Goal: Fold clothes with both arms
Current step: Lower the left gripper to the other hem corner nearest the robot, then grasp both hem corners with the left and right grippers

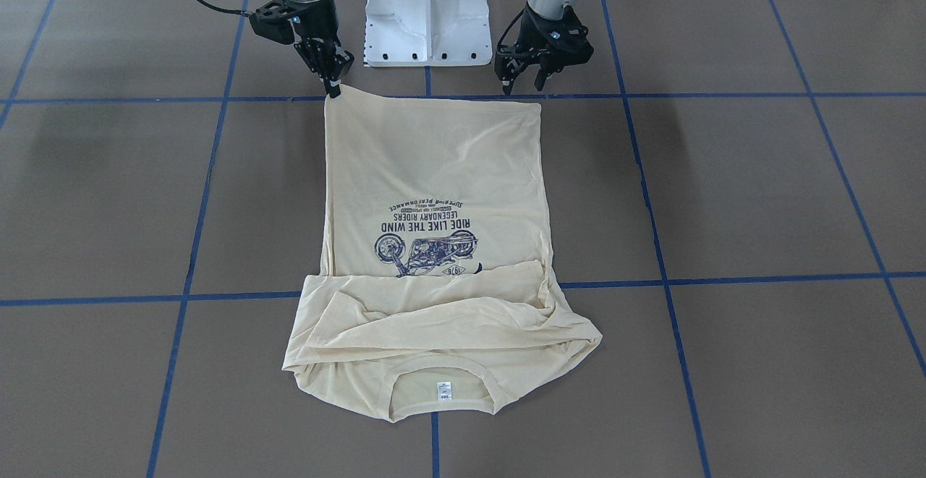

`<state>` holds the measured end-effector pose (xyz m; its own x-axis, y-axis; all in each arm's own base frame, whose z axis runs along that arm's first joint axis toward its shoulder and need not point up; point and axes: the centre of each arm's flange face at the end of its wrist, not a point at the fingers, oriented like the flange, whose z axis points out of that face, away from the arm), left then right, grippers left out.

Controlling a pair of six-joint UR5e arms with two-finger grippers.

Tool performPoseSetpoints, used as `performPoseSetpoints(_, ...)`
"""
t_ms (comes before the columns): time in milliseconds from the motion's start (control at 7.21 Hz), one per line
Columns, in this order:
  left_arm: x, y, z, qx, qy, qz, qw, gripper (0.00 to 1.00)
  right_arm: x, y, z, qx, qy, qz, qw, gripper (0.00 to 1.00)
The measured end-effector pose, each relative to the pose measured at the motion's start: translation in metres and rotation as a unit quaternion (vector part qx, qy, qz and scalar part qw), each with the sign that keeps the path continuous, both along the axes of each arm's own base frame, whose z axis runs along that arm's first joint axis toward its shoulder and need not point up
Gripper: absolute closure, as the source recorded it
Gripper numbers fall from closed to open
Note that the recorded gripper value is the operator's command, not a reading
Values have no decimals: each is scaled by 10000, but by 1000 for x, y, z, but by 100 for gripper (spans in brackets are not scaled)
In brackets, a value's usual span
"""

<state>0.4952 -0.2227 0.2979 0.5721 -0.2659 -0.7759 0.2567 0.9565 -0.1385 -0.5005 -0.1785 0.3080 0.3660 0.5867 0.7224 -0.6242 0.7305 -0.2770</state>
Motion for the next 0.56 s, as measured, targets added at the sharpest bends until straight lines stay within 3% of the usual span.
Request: performPoseSetpoints(555, 8, 6, 16, -28, -176, 75, 9998, 39, 2, 0, -3, 1, -40, -1, 10000, 100)
